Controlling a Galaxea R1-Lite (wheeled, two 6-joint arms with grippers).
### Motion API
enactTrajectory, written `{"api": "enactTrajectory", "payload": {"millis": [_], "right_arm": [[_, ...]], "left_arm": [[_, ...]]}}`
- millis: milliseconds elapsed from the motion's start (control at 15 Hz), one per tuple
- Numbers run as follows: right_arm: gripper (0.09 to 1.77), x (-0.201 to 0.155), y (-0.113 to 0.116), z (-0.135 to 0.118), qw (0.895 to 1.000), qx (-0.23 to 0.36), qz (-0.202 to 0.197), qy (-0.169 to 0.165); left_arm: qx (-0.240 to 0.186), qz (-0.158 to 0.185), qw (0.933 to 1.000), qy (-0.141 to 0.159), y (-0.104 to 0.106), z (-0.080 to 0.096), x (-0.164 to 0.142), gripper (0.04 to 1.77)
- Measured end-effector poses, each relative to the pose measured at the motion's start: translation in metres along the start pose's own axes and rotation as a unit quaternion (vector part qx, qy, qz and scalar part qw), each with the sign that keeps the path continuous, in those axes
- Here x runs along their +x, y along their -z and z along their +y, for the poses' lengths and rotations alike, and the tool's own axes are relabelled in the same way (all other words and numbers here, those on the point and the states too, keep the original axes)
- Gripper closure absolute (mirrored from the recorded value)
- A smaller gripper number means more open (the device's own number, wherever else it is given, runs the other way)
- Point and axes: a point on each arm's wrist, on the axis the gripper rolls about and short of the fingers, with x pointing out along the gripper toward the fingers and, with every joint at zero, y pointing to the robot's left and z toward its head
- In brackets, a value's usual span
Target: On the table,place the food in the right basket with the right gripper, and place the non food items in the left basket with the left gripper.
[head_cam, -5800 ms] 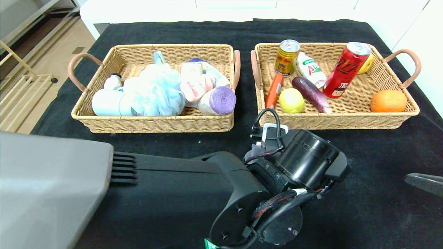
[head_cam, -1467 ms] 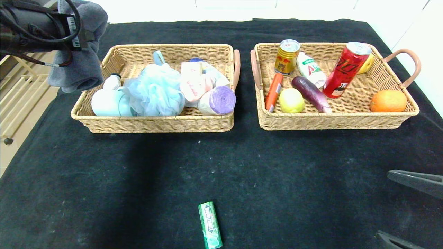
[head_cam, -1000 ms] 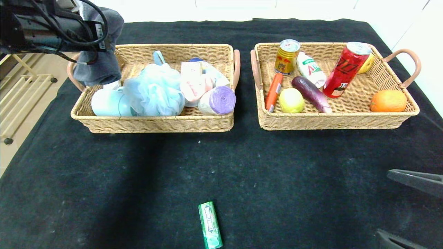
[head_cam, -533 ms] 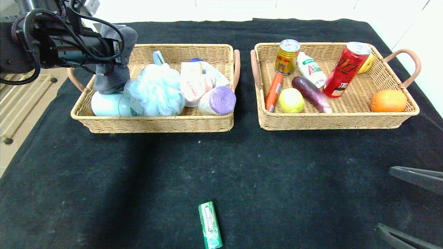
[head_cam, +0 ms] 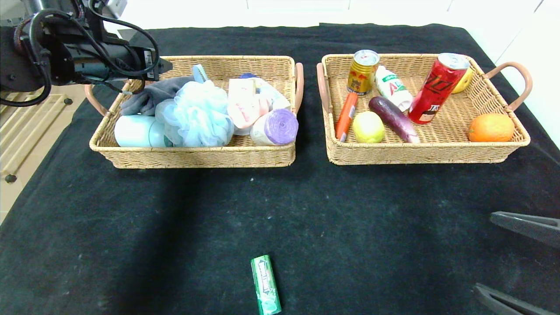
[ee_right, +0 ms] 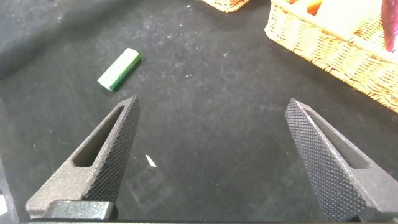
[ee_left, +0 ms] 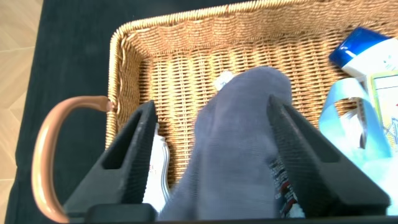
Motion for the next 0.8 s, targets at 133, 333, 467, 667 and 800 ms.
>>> {"api": "enactTrajectory", "payload": {"millis": [133, 333, 467, 667, 800], "right_arm": [[0.15, 0.001, 0.001, 0.000, 1.000, 0.000, 0.002, -0.001], [0.15, 0.000, 0.001, 0.000, 1.000, 0.000, 0.002, -0.001], [0.15, 0.001, 0.001, 0.000, 1.000, 0.001, 0.003, -0.001], [0.15, 0.002, 0.003, 0.000, 1.000, 0.003, 0.009, -0.003], [0.15, 0.003, 0.003, 0.000, 1.000, 0.005, 0.010, -0.003]], "left_arm": [[-0.002, -0.001, 1.0000, -0.002, -0.003, 0.001, -0.005, 0.39], [-0.003, 0.011, 0.9999, 0.002, -0.011, 0.002, -0.027, 0.30], [0.001, 0.031, 0.9991, 0.028, -0.014, -0.006, -0.057, 0.25], [0.014, 0.072, 0.9921, 0.102, 0.003, -0.027, -0.110, 0.20], [0.025, 0.094, 0.9812, 0.167, 0.024, -0.038, -0.150, 0.18]]}}
